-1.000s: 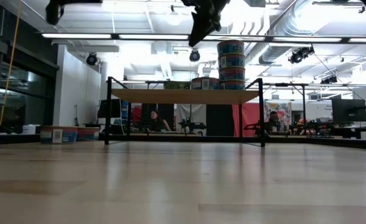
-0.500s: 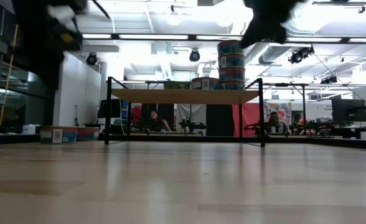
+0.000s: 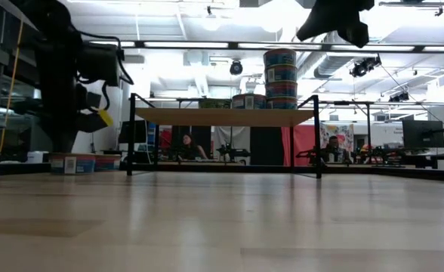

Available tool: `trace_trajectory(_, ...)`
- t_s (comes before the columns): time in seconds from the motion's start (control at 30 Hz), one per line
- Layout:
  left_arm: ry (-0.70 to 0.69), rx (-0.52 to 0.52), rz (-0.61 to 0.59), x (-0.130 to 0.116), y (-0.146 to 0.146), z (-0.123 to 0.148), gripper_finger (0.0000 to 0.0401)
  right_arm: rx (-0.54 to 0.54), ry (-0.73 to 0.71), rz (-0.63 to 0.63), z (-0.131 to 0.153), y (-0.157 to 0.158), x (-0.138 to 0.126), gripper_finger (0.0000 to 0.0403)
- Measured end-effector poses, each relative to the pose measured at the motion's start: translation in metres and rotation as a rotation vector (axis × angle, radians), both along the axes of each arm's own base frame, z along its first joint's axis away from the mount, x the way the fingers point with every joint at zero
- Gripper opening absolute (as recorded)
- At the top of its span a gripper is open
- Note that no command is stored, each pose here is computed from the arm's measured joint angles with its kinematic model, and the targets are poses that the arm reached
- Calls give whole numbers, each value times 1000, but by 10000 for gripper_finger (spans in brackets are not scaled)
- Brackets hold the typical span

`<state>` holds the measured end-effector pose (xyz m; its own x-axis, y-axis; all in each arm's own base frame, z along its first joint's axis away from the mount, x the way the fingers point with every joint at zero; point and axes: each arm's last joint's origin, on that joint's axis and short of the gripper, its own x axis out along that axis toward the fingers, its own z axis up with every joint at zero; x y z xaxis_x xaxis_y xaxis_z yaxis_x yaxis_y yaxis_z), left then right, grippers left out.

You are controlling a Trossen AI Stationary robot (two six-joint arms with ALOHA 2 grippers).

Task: Stack canned seafood by type on shelf
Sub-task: Stack the blue tuna can on top of the other blue tuna can on the shelf

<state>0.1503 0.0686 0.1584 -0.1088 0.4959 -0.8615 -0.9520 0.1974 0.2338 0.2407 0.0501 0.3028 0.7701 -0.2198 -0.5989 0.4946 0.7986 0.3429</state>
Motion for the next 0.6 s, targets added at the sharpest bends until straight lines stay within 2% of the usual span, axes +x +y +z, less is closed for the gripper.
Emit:
trace_trajectory(0.17,19,98,-15,2,3,3,0,-1,-12,2,4,0,1,0)
trace_trajectory(0.33,-16,128,6,3,9,1,0,-3,-11,4,3,0,1,0)
trace_trajectory(0.6,-48,65,-10,1,5,-11,0,-14,-8,13,3,0,1,0)
